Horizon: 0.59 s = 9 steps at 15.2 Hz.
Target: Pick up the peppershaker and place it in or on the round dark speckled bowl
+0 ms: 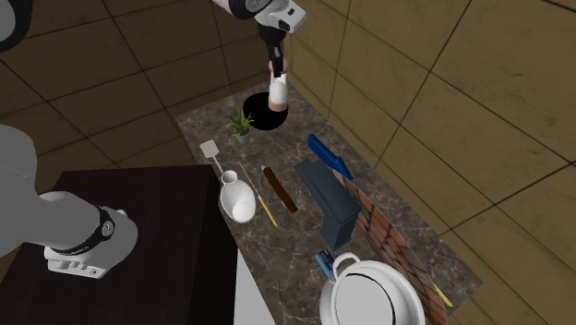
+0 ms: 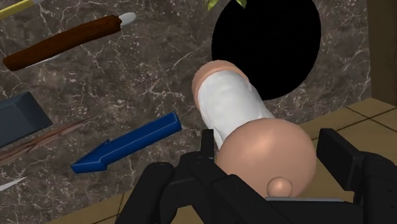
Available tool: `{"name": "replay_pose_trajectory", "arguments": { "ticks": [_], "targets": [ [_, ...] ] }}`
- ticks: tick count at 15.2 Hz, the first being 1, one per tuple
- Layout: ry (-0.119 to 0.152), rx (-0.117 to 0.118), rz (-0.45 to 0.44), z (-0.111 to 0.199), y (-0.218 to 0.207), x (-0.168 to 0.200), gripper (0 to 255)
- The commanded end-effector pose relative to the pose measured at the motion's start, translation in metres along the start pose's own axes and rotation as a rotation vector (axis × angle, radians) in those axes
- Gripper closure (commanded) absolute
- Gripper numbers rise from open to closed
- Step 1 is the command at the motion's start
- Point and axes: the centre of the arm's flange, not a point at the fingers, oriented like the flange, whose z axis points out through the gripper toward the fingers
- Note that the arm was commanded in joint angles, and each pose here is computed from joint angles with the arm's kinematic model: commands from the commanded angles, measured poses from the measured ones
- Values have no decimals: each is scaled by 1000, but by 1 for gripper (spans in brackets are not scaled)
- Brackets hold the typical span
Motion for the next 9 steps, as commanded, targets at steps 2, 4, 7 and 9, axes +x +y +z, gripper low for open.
{"name": "replay_pose_trajectory", "arguments": {
  "ticks": [2,4,7,9],
  "targets": [
    [0,0,2,-9,-36,-16,255],
    [0,0,2,-14,-60,-25,255],
    [0,0,2,-23,-96,-40,255],
    [0,0,2,-22,-112,-46,255]
  ]
}}
